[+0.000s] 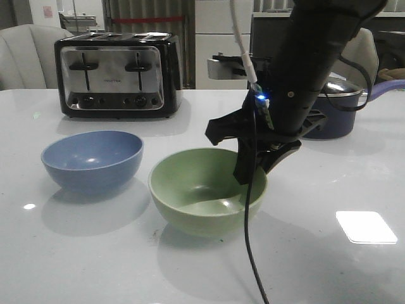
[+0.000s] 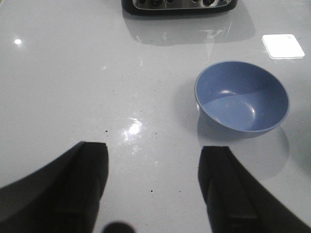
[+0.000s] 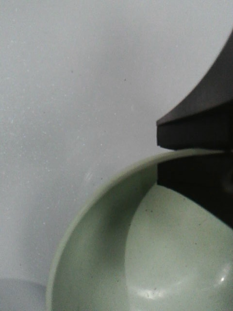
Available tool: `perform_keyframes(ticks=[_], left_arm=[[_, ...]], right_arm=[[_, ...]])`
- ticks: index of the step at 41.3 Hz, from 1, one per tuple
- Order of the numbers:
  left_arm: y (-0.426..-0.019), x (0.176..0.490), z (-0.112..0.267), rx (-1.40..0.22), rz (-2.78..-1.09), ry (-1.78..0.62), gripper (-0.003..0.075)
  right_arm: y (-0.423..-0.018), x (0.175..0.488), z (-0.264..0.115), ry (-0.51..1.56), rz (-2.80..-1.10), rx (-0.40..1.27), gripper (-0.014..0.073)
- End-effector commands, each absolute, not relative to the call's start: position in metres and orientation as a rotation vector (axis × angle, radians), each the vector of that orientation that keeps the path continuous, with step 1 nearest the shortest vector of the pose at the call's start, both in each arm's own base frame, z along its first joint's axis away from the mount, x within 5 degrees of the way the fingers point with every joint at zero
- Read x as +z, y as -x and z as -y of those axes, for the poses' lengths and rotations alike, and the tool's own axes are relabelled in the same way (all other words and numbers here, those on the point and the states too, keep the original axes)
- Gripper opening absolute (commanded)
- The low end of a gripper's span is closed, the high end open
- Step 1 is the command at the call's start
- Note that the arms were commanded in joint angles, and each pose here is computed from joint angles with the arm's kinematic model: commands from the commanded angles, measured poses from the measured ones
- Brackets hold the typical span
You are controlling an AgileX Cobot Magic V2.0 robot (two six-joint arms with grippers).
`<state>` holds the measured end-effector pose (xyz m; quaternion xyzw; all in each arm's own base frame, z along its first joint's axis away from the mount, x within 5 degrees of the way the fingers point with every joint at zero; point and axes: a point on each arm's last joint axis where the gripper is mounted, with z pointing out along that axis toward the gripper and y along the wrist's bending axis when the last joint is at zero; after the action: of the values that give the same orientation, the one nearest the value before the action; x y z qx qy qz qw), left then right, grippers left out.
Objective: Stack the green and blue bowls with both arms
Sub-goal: 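Drag the green bowl with the right gripper toward the table center, then open the right gripper and lift it away from the green bowl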
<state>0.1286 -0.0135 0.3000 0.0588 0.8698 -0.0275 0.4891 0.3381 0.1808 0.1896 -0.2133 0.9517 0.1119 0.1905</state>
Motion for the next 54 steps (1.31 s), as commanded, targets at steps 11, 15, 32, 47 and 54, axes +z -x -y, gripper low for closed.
perform_keyframes(ticks=[11, 15, 32, 47, 54], left_arm=[[-0.133, 0.315, 0.014, -0.078, -2.012, -0.116, 0.0454], [-0.133, 0.315, 0.014, -0.078, -2.012, -0.116, 0.0454], [-0.133, 0.315, 0.014, -0.078, -2.012, -0.116, 0.0454], [-0.133, 0.314, 0.014, -0.078, -2.024, -0.118, 0.0454], [-0.132, 0.313, 0.016, -0.107, -2.036, -0.123, 0.0453]], right_arm=[[-0.345, 0.228, -0.183, 0.55, -2.497, 0.355, 0.0387], [-0.339, 0.245, -0.18, 0.547, -2.459, 0.365, 0.0387], [-0.254, 0.332, -0.139, 0.649, -2.18, 0.343, 0.0387], [-0.156, 0.329, -0.092, 0.671, -2.149, 0.355, 0.0387], [-0.128, 0.32, -0.077, 0.668, -2.12, 0.359, 0.0387]])
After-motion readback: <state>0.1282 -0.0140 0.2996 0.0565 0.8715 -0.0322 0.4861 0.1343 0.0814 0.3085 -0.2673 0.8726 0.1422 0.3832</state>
